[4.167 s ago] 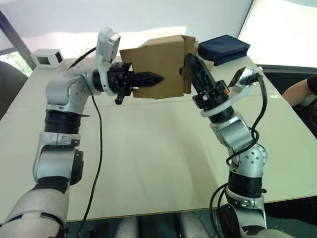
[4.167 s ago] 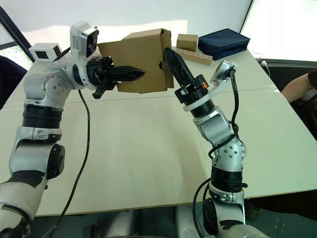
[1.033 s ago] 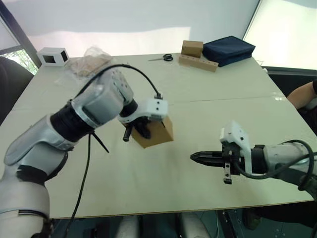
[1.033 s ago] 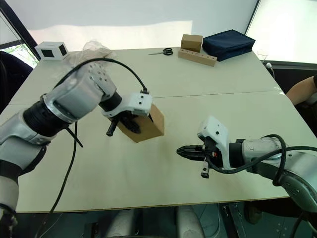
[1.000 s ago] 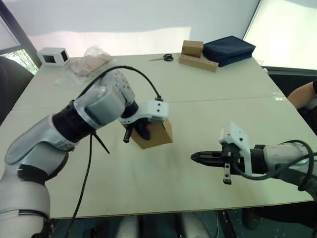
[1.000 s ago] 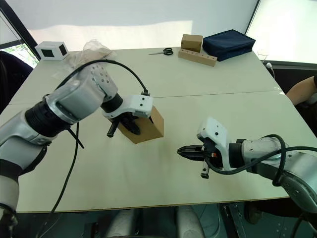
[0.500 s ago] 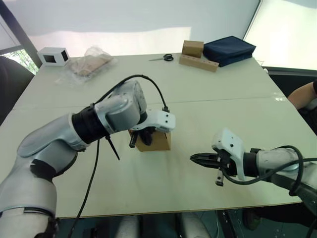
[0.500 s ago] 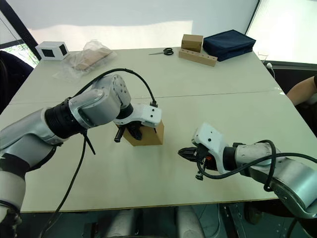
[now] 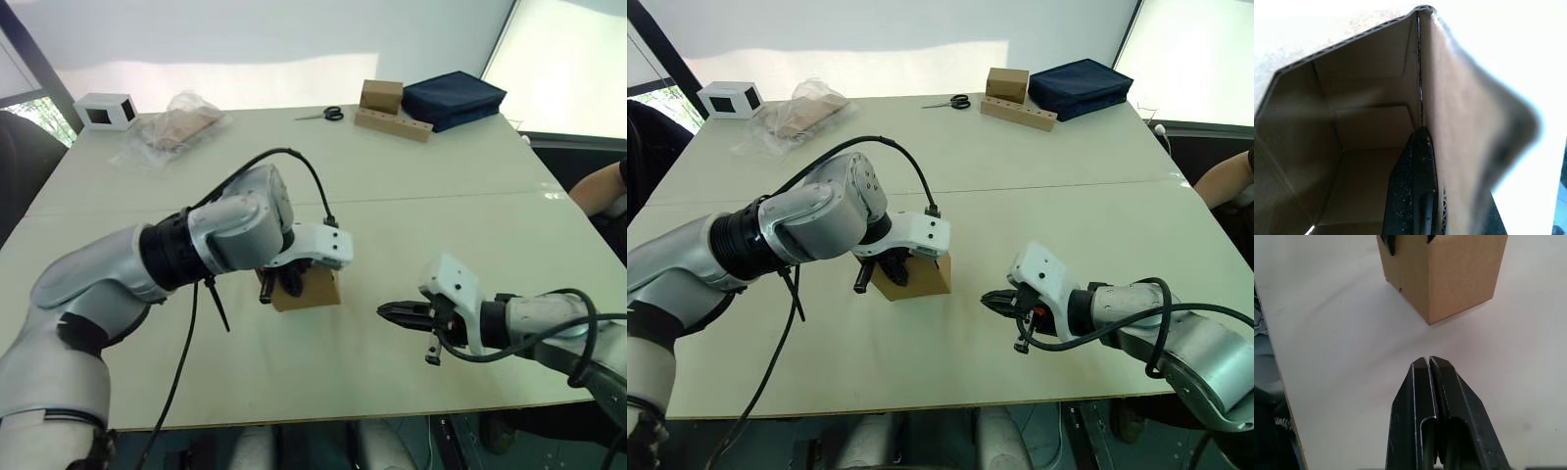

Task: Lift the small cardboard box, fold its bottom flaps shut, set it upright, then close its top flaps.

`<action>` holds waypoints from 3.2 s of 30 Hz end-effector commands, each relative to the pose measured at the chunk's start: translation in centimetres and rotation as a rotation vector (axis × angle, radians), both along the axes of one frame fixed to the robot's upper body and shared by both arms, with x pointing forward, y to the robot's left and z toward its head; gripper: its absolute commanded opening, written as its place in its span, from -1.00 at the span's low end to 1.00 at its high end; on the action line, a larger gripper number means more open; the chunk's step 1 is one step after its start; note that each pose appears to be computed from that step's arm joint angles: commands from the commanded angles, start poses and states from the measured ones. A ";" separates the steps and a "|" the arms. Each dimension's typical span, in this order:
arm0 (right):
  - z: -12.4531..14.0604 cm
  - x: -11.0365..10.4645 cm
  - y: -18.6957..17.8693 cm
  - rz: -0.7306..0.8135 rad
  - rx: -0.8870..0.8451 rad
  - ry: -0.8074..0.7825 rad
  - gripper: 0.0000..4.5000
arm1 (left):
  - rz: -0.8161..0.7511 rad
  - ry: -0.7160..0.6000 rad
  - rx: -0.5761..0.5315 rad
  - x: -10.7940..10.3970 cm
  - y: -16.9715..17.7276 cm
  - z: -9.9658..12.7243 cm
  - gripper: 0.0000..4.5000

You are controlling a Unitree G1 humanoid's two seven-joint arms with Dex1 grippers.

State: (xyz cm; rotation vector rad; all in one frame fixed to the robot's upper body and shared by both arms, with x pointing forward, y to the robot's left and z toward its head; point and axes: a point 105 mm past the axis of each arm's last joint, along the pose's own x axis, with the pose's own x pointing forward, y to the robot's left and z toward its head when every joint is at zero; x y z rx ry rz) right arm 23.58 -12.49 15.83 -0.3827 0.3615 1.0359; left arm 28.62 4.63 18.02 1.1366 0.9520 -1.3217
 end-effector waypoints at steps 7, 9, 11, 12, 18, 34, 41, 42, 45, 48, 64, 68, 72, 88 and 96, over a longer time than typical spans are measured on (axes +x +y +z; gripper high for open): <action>0.3 0.4 0.3 -0.001 0.015 -0.028 -1.00 | -0.009 0.008 0.011 -0.9 0.1 -0.3 -0.88; 0.2 0.3 0.1 -0.007 0.015 -0.026 -1.00 | 0.000 0.009 0.006 -1.0 -0.1 -0.5 -0.68; 0.2 0.2 -0.1 -0.009 0.013 -0.022 -1.00 | 0.006 0.016 -0.004 -1.1 -0.3 -0.4 -0.32; 0.1 0.2 -0.2 -0.010 0.011 -0.021 -1.00 | 0.008 0.017 -0.008 -1.2 -0.4 -0.4 -0.14; 0.1 0.5 -0.5 -0.013 0.010 -0.014 -1.00 | 0.077 0.067 -0.076 -1.8 -1.2 1.6 0.56; 2.7 1.7 -1.8 -0.017 0.169 -0.047 -1.00 | 0.166 0.061 -0.505 0.5 -2.8 9.2 0.56; 6.9 2.9 -1.4 -0.021 0.456 -0.127 -1.00 | 0.260 -0.235 -1.258 5.5 1.9 16.9 0.56; 7.1 3.0 -1.1 -0.016 0.473 -0.127 -1.00 | 0.291 -0.239 -1.292 5.6 3.1 16.5 0.56; 7.1 3.2 -0.2 0.001 0.497 -0.121 -1.00 | 0.347 -0.247 -1.347 5.3 6.1 14.6 0.56; 6.5 3.1 0.4 0.021 0.487 -0.096 -1.00 | 0.420 -0.279 -1.309 4.8 9.3 11.4 0.33; 2.4 2.6 2.4 0.098 0.378 -0.011 -1.00 | 0.469 -0.112 -1.138 2.6 12.3 1.5 -0.97; 2.0 2.8 3.0 0.108 0.362 -0.024 -1.00 | 0.414 -0.049 -1.144 2.3 10.9 1.3 -0.97; 1.6 3.2 3.5 0.110 0.354 -0.037 -1.00 | 0.373 -0.005 -1.128 1.9 9.9 0.7 -0.97; 0.3 3.1 5.1 0.170 0.313 -0.030 -1.00 | 0.364 0.059 -1.065 0.8 8.1 -2.3 -0.97; -0.6 3.9 4.9 0.142 0.253 -0.053 -1.00 | 0.395 0.113 -1.101 -0.1 7.2 -2.5 -0.97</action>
